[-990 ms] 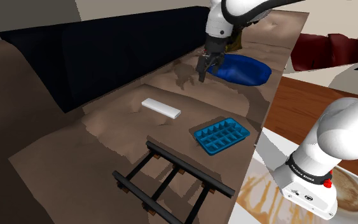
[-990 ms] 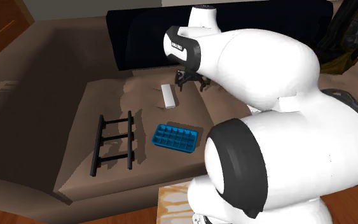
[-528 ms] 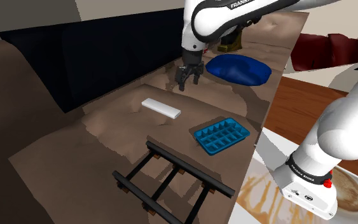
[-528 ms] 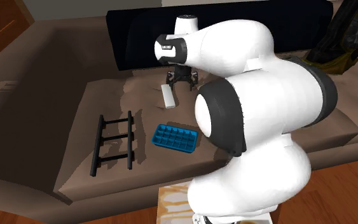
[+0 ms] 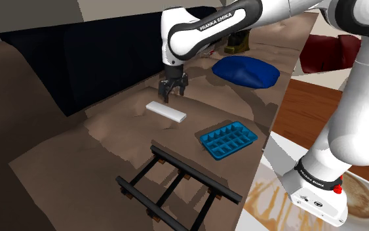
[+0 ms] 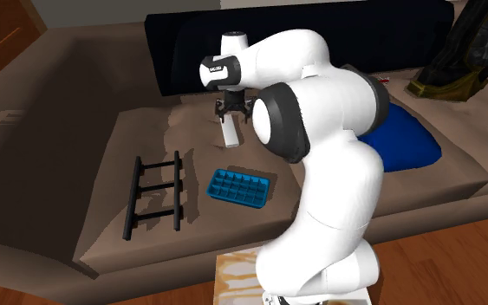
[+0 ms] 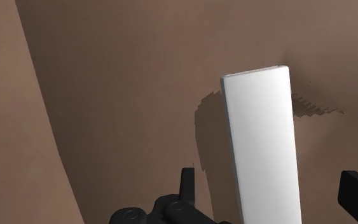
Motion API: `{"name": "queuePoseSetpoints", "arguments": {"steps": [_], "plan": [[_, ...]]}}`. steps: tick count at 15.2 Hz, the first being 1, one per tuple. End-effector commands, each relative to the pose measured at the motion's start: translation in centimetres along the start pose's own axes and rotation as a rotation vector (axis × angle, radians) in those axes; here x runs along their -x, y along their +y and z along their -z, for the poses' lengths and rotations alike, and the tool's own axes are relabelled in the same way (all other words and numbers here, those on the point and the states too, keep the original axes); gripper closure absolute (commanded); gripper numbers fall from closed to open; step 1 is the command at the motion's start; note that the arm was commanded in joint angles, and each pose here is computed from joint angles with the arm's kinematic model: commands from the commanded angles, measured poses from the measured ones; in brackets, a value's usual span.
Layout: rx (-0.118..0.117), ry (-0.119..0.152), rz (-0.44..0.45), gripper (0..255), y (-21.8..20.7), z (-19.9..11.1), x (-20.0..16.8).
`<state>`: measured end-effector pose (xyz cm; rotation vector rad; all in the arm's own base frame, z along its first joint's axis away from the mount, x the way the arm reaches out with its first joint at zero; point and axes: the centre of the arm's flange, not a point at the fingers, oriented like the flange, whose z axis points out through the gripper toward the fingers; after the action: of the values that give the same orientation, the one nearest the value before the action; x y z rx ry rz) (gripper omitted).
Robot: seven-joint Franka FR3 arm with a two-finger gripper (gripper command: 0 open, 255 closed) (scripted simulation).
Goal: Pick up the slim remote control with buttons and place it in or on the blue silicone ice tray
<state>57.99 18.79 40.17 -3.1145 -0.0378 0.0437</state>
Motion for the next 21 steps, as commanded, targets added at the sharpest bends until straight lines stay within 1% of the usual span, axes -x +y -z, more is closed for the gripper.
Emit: {"name": "queuePoseSetpoints", "arguments": {"steps": [1,3,4,11,19,20,21], "plan": [[0.005,-0.008,-0.003,0,-1.4,-1.7,-2.1],[0.01,-0.015,-0.005,0,-2.6,-3.2,-4.0],[0.011,-0.017,-0.006,0,-2.8,-3.6,-4.4],[0.011,-0.017,-0.006,0,-2.8,-7.3,-4.4],[0.011,-0.017,-0.006,0,-2.8,-7.6,-4.4],[0.011,-0.017,-0.006,255,-2.8,-7.6,-4.4],[0.011,-0.017,-0.006,255,-2.8,-7.6,-4.4]]}}
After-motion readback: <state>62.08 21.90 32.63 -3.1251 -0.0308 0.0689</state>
